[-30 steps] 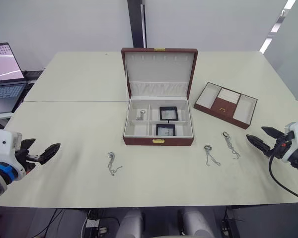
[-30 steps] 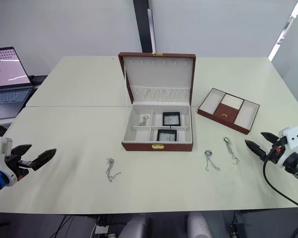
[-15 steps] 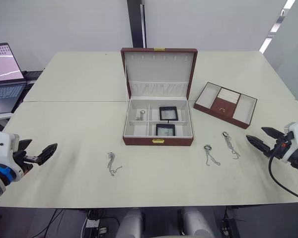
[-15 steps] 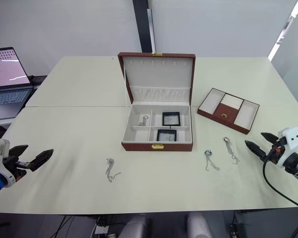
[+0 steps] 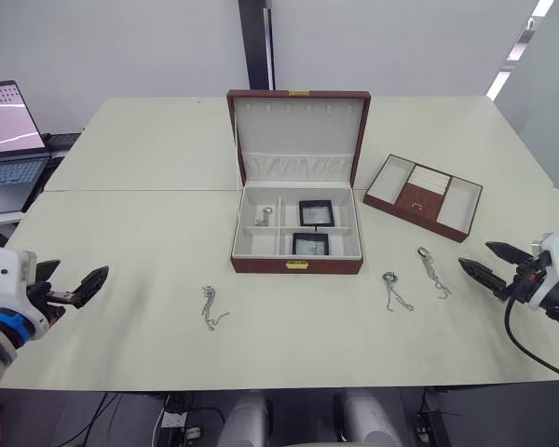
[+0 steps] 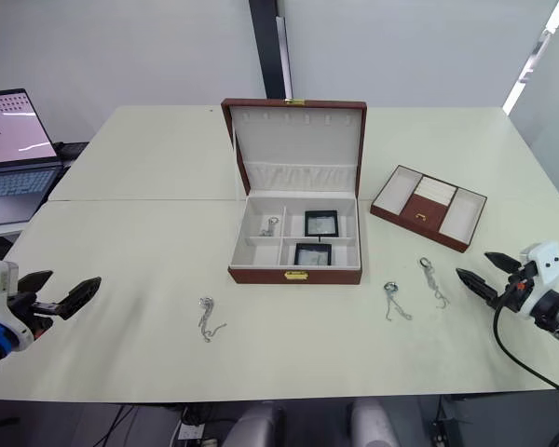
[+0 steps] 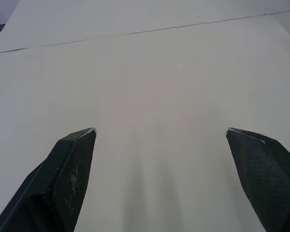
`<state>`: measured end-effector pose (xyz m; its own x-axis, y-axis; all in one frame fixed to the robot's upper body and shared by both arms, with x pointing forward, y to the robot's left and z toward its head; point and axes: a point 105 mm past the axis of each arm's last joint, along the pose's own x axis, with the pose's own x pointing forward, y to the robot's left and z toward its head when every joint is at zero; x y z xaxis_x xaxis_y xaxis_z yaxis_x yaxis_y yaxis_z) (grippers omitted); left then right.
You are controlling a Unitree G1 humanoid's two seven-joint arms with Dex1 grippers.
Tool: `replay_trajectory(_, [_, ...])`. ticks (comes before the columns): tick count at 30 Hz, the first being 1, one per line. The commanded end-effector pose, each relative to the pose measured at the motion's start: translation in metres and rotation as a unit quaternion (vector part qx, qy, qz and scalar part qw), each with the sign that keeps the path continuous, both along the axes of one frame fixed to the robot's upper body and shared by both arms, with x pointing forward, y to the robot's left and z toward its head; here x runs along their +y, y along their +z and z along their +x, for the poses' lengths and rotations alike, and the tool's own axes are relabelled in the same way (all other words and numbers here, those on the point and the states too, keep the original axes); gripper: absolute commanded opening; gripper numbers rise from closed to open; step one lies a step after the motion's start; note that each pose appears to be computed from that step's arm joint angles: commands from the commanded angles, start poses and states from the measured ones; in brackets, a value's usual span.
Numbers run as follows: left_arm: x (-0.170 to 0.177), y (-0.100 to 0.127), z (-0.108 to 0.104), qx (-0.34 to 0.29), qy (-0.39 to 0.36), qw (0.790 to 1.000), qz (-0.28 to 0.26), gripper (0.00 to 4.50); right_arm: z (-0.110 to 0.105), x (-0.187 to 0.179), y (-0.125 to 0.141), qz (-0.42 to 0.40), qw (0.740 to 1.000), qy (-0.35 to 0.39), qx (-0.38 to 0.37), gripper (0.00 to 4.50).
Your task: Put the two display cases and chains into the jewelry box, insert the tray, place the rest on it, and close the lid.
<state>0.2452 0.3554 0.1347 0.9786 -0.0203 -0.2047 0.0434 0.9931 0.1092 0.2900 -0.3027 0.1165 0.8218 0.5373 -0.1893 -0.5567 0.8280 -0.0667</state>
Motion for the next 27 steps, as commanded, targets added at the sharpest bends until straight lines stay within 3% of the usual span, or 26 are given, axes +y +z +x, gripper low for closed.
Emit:
replay_trajectory(1, [-0.010,0.017,0.004,-0.040,0.004,0.999,0.017,4.45,-0.007,0.022,0.017,-0.002,0.998,0.061,-0.019,4.50])
replay_trajectory(7, [-0.020,0.023,0.004,-0.076,0.021,0.997,0.017,4.45,-0.023,0.058,0.022,-0.009,0.988,0.155,-0.010,4.50])
replay_trajectory(16, [-0.081,-0.009,-0.017,-0.040,-0.057,0.997,-0.028,4.45,-0.046,0.127,0.030,-0.004,0.954,0.297,-0.032,4.50])
replay_trajectory(27, [-0.124,-0.032,-0.034,-0.009,-0.139,0.988,-0.071,4.45,-0.072,0.145,0.014,-0.014,0.938,0.346,-0.019,4.50])
